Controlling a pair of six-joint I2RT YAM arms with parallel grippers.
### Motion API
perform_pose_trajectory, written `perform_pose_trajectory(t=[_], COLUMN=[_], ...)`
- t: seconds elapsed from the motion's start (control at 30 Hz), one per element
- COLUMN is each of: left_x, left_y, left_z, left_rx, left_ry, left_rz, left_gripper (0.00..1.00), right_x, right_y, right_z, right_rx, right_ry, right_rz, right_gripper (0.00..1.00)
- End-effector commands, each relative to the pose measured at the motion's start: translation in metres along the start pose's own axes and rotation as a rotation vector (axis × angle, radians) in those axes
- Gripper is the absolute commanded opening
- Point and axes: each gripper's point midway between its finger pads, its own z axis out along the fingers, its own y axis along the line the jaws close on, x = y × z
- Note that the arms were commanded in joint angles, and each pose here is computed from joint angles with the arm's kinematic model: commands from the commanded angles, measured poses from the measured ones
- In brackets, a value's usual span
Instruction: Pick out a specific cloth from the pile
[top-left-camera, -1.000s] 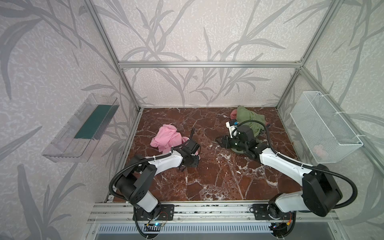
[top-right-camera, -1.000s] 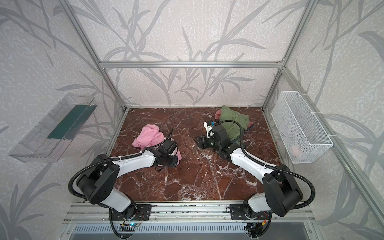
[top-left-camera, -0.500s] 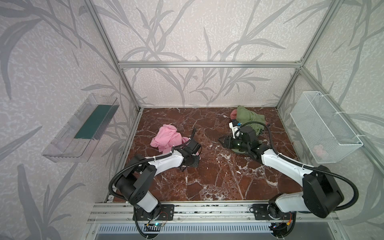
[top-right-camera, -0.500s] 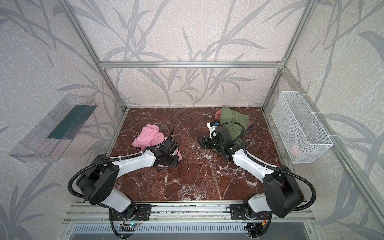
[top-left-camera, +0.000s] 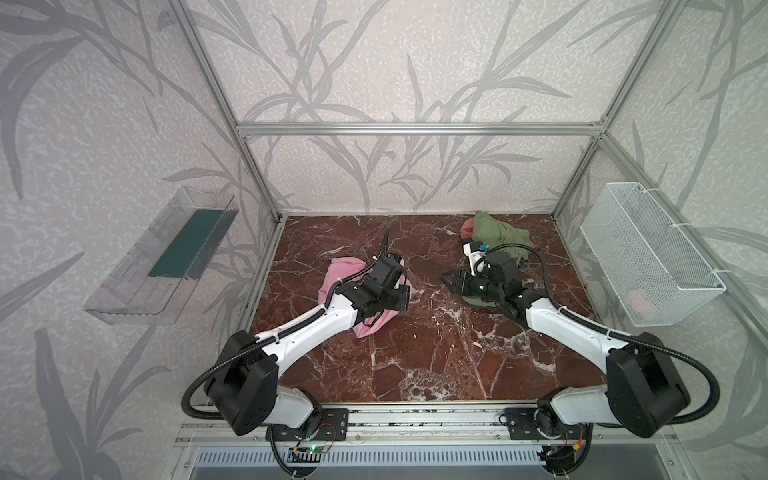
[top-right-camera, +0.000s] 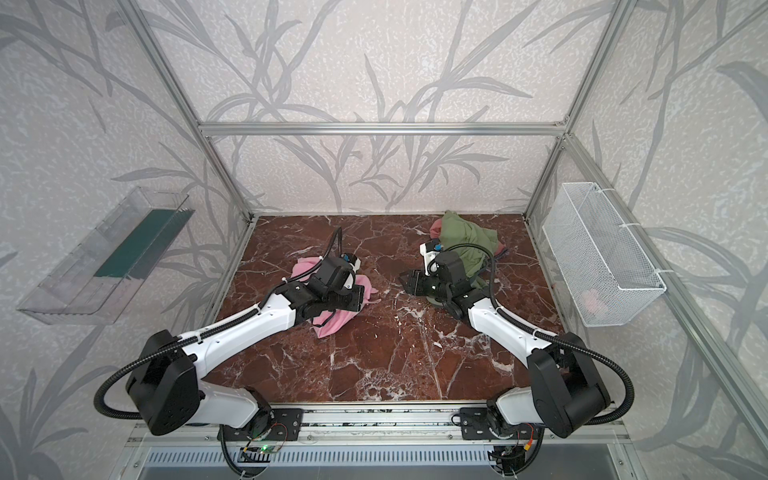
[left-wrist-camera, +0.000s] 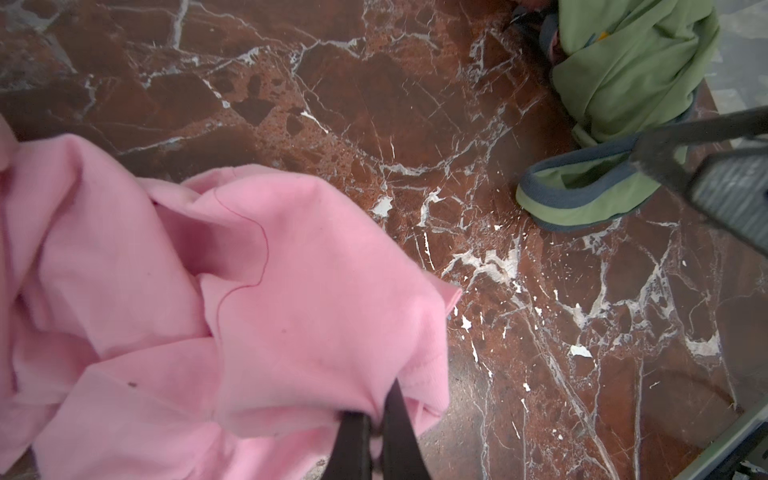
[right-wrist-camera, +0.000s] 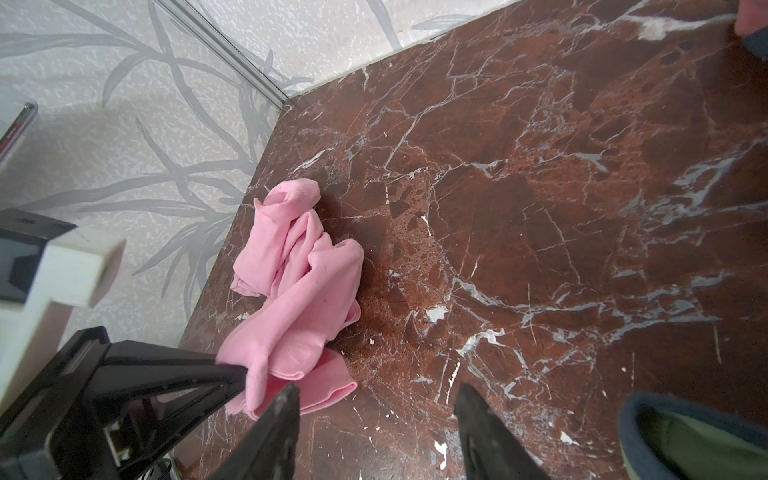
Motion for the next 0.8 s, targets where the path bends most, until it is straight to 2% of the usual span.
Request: perform_pose_trajectory(t=[0.0, 0.23, 0.43, 0.77], left_x=[-0.033, -0.071, -0.090, -0.093], left_y=[0.003, 0.034, 0.077, 0.165], left_z=[-0.032, -0.079, -0.101, -0.095], left_rx=[-0.033, -0.101, -0.165, -0.315], left_ry=[-0.127, -0.263, -0.339, -0.394], left_rz=[0.004, -0.037, -0.117, -0.282], left_gripper=[0.00, 0.00, 0.00, 0.00], right_x=[-0.010, -0.014, -0.016, -0.020], right_y=[0.009, 0.011, 0.015, 0.018], right_z=[-0.005, -0.001, 0.002, 0.003], right_rx=[-0.037, -0.047, -0.068, -0.075], right_ry=[-0.028, -0.027, -0.021, -0.018], right_rz=[-0.007, -0.001, 0.011, 0.009], right_gripper=[0.60, 0.60, 0.60, 0.60])
